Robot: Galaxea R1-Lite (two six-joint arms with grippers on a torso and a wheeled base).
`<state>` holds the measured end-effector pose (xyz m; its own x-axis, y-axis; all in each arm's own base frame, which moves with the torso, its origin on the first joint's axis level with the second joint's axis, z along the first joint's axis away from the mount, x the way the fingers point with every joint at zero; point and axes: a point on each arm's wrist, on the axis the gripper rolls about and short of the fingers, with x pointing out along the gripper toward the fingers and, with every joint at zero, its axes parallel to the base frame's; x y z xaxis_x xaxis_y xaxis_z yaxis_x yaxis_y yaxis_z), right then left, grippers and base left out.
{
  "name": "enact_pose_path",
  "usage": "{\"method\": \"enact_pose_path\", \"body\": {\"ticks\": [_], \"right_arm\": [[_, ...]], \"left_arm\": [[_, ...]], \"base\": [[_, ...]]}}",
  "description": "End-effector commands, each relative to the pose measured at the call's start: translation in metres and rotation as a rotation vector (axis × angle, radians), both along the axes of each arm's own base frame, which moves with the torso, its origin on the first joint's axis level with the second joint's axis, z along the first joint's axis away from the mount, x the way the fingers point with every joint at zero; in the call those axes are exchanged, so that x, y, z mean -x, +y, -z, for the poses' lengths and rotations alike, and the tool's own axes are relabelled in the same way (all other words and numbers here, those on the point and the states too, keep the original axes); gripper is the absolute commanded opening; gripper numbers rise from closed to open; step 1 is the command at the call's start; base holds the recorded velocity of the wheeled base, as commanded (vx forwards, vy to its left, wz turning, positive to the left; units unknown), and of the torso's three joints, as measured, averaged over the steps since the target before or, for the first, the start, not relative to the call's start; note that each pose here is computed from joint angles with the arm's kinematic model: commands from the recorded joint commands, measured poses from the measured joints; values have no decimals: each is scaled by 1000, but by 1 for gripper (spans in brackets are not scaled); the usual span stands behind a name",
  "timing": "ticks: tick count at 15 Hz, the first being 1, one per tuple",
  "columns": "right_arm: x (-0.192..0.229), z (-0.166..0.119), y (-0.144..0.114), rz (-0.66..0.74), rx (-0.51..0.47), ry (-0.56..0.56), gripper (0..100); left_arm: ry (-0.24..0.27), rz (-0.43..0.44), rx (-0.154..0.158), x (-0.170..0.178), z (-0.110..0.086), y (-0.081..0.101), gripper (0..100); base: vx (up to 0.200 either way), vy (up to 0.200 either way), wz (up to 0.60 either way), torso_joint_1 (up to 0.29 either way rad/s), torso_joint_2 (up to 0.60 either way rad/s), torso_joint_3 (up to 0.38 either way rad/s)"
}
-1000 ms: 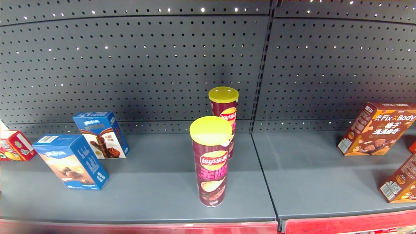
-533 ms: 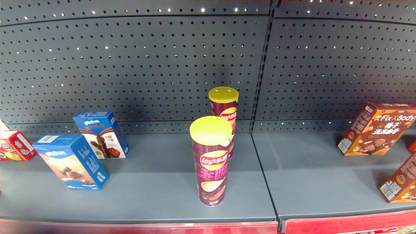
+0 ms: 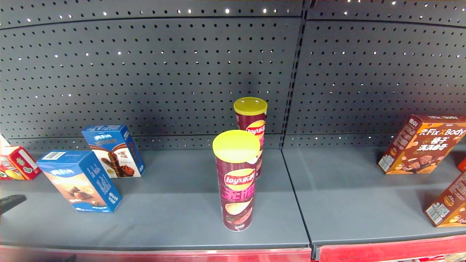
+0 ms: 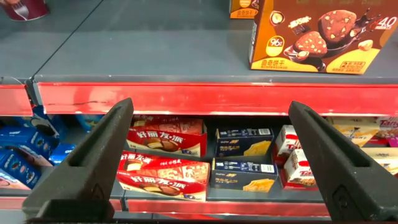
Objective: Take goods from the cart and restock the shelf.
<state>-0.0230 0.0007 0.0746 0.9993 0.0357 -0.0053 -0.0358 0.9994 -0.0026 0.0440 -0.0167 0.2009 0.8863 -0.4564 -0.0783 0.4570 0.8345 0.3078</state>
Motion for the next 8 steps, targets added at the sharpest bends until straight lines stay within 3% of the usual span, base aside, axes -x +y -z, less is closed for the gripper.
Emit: {"method": "enact_pose_path", "body": {"ticks": [1, 2, 3, 4, 6, 7, 8], "right_arm": [[0, 0, 0, -1, 0, 2, 100], [0, 0, 0, -1, 0, 2, 100], [0, 0, 0, -1, 0, 2, 100], [0, 0, 0, -1, 0, 2, 100], [0, 0, 0, -1, 0, 2, 100], [0, 0, 0, -1, 0, 2, 100], [0, 0, 0, -1, 0, 2, 100]], "left_arm": [[167, 99, 56, -58, 2, -29, 100], [191, 113, 105, -75, 3, -39, 100], [206, 112, 128, -82, 4, -43, 100], [265, 99, 163, -101, 13, -52, 100], [356, 82, 194, -126, 29, -63, 100], [356, 82, 194, -126, 29, -63, 100], [386, 58, 186, -147, 43, -70, 100]], "base": [[0, 0, 0, 0, 0, 0], [0, 0, 0, 0, 0, 0], [0, 0, 0, 0, 0, 0], [0, 0, 0, 0, 0, 0], [0, 0, 0, 0, 0, 0], [0, 0, 0, 0, 0, 0], [0, 0, 0, 0, 0, 0]]}}
